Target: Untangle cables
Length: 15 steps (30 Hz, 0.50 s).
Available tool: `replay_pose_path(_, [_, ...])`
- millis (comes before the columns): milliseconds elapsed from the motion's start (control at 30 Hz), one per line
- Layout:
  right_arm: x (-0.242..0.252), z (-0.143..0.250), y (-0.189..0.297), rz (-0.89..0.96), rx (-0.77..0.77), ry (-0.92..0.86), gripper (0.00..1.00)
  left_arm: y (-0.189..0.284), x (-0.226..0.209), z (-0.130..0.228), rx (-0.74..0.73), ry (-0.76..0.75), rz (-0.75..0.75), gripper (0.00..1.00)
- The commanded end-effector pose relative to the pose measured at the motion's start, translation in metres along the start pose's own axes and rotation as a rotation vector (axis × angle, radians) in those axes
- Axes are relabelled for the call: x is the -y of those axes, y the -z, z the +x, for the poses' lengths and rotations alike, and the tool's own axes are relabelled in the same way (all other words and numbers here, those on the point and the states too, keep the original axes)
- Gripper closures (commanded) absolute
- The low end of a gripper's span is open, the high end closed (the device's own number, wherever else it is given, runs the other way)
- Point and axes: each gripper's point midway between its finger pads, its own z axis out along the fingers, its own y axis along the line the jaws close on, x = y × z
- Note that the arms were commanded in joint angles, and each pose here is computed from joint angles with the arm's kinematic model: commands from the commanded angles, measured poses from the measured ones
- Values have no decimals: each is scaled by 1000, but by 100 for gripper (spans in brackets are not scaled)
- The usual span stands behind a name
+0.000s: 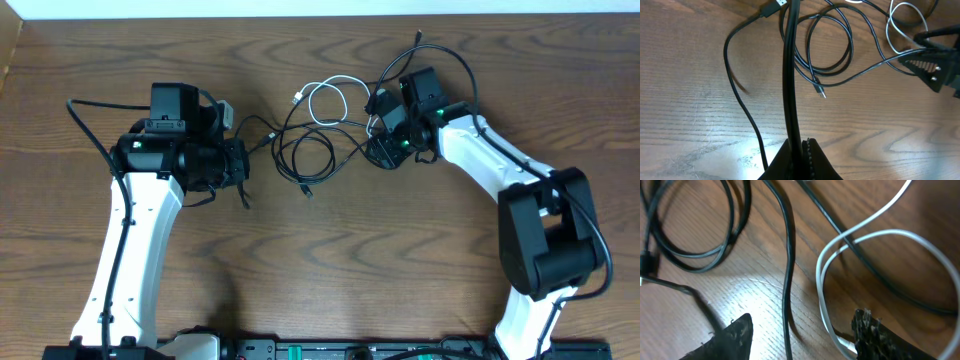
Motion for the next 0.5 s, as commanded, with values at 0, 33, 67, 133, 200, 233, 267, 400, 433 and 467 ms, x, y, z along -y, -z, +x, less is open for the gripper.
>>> replay_pose_path(0, [0, 7, -10, -5, -26, 5, 44, 0, -1, -1, 3, -6, -6, 92])
replay_pose_path(33, [0, 6, -10, -5, -26, 0, 45, 0, -1, -1, 3, -6, -5, 92])
replay_pose_path(67, [-1, 4, -9, -11, -18, -7, 46, 0, -1, -1, 3, -6, -6, 92])
replay_pose_path(133, [-6, 1, -4, -26, -5, -9, 44, 0, -1, -1, 3, -6, -6, 92])
replay_pose_path(200, [-12, -8, 6, -45, 25, 0, 43, 0, -1, -1, 3, -6, -6, 92])
replay_pose_path(233, [-15, -13, 14, -51, 46, 7, 42, 0, -1, -1, 3, -6, -6, 92])
replay_pose_path(267, [-16, -18, 20, -49, 62, 13, 41, 0, -1, -2, 3, -6, -6, 92])
replay_pose_path(400, [-25, -48, 69, -17, 187, 61, 29, 0, -1, -2, 3, -6, -6, 92])
replay_pose_path(433, [-27, -55, 80, -8, 219, 76, 29, 0, -1, -2, 4, -6, -5, 92])
replay_pose_path(467, [-29, -66, 97, 8, 272, 95, 30, 0, -1, -2, 4, -6, -5, 92])
